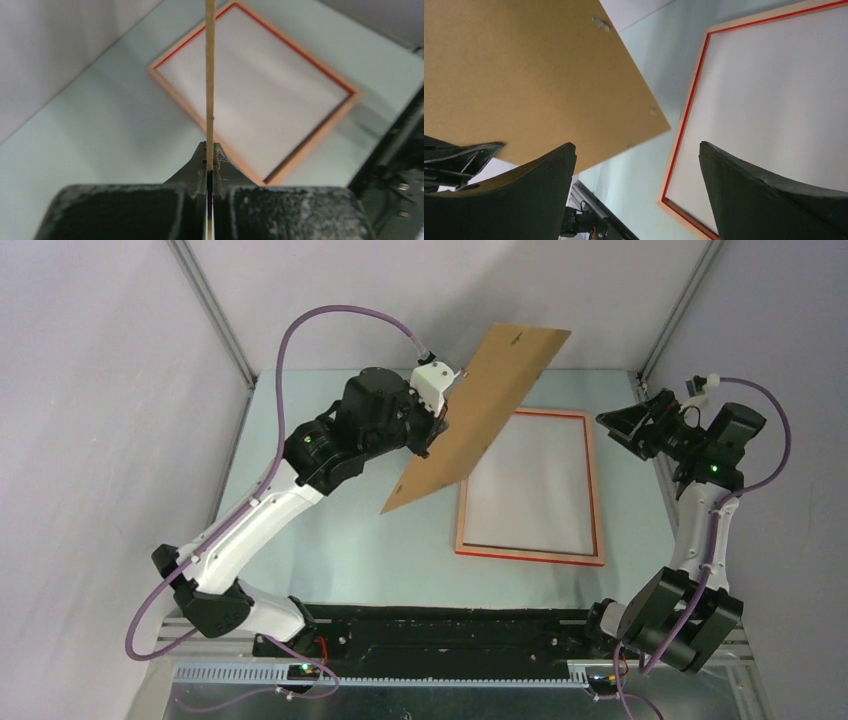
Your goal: Put the photo into the frame
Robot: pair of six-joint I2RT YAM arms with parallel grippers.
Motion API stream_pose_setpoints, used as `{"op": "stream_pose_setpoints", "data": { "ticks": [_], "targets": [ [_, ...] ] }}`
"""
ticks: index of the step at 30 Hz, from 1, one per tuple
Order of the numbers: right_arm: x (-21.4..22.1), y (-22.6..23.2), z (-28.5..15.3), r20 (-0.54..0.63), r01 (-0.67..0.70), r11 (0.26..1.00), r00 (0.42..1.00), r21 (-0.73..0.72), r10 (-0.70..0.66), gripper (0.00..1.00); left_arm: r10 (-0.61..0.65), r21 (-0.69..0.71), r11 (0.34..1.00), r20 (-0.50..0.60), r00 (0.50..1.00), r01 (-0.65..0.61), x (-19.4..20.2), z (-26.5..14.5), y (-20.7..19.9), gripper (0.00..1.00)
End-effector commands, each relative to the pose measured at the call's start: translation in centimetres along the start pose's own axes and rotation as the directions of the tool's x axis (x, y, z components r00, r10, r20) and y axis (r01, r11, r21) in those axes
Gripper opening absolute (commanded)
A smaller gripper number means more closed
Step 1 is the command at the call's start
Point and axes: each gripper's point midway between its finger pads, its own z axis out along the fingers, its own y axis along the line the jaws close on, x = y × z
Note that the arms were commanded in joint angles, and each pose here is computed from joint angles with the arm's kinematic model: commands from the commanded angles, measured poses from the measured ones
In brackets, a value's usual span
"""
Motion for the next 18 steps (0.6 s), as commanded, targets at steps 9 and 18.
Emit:
{"op": "stream_pose_setpoints", "data": {
  "ticks": [9, 18],
  "targets": [
    [-1.2, -0.2, -3.1, 0.103, 0.058, 0.997, 0.993, 0.054, -0.063, 0.95, -0.406, 0.354, 0.866, 0.081, 0.910, 0.354, -7.4, -2.5, -3.3, 0.00],
    [-0.6, -0.5, -4.0, 0.138, 0.088, 0.989, 0.985, 0.114, -0.104, 0.95, -0.554, 0.389, 0.761, -0.024, 0.832, 0.519, -5.4, -0.7, -3.0, 0.00]
  ]
}}
